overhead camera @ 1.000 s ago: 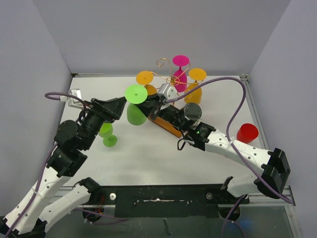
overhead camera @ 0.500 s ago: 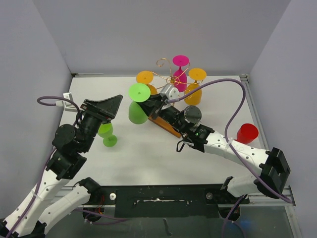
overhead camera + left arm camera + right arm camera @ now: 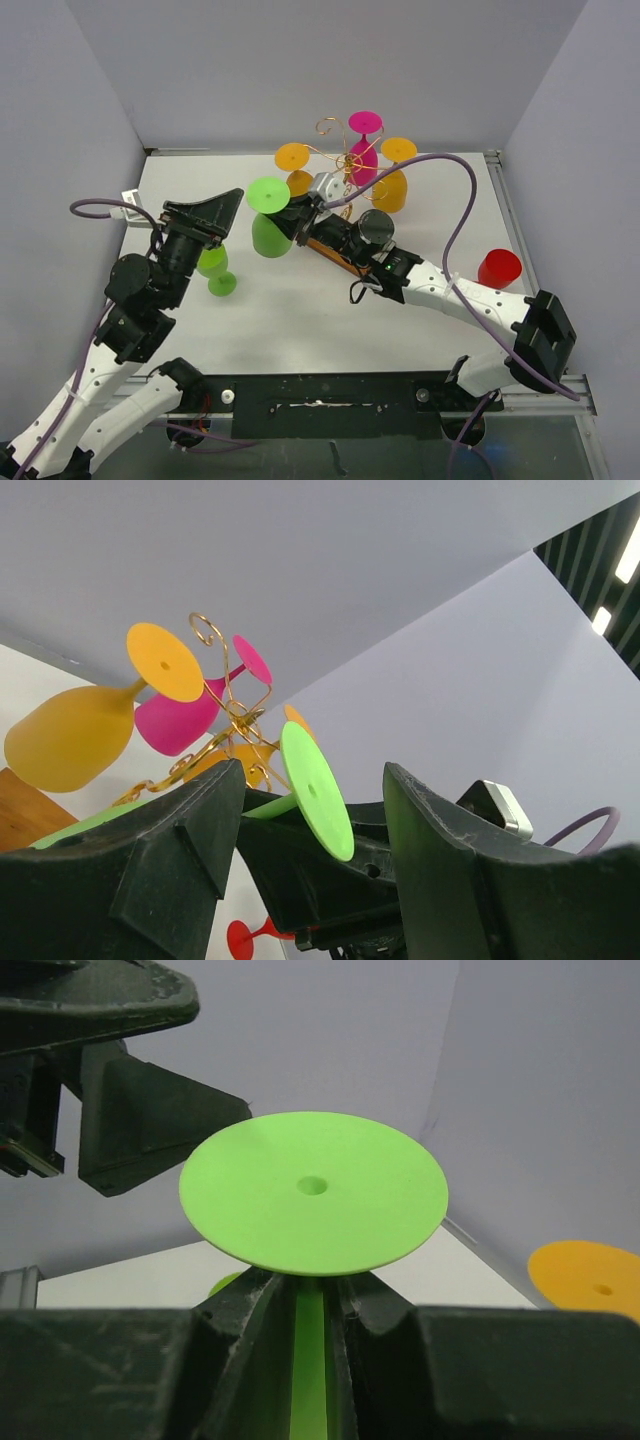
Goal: Place the wine glass upside down on the wine glass rack
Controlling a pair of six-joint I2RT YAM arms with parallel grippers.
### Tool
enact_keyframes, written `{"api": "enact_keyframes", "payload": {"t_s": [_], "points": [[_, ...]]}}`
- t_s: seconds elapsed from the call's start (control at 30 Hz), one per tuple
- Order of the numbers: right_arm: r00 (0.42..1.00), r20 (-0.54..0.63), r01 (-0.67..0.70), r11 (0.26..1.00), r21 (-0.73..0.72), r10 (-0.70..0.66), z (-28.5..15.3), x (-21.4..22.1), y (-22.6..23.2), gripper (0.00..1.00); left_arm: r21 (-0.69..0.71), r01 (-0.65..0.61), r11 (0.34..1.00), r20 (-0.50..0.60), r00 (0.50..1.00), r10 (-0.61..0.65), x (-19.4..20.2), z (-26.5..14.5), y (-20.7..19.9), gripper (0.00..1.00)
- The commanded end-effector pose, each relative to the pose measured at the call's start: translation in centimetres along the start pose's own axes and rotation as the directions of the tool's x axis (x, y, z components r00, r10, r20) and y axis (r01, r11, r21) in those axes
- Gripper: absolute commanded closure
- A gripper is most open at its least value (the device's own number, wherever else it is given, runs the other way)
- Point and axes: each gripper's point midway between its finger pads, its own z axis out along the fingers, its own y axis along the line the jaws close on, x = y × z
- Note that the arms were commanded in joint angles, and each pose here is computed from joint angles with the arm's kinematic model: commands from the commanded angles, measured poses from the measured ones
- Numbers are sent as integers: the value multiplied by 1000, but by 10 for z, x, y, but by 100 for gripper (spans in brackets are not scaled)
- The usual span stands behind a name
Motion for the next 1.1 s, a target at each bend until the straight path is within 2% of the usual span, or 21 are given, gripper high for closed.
{"api": "enact_keyframes", "payload": {"t_s": [0.0, 0.17, 0.3, 0.5, 0.8, 0.9, 1.07], "points": [[994, 110, 21, 995, -95, -10, 10, -41, 19, 100, 22, 43, 999, 8, 999, -43, -2, 4, -8, 44], [992, 122, 22, 994, -108, -9, 13, -42, 21, 100, 3, 57, 998, -9, 998, -57, 4, 7, -3, 47], [993, 115, 33, 992, -118, -20, 16, -38, 23, 100, -33, 87, 996, -13, 996, -88, 7, 8, 4, 58], [994, 99, 46, 990, -134, -33, 22, -30, 24, 100, -48, 136, 990, -2, 991, -136, 9, 6, 12, 69], [997, 65, 61, 987, -150, -52, 28, -18, 25, 100, -104, 154, 983, 37, 988, -151, 5, 2, 26, 100], [997, 58, 50, 987, -151, -42, 28, -17, 26, 94, -115, 154, 981, 52, 988, -148, 3, 1, 29, 100], [999, 46, 22, 989, -150, -15, 25, -17, 26, 74, -122, 120, 985, 114, 988, -107, -13, -2, 29, 100]]}}
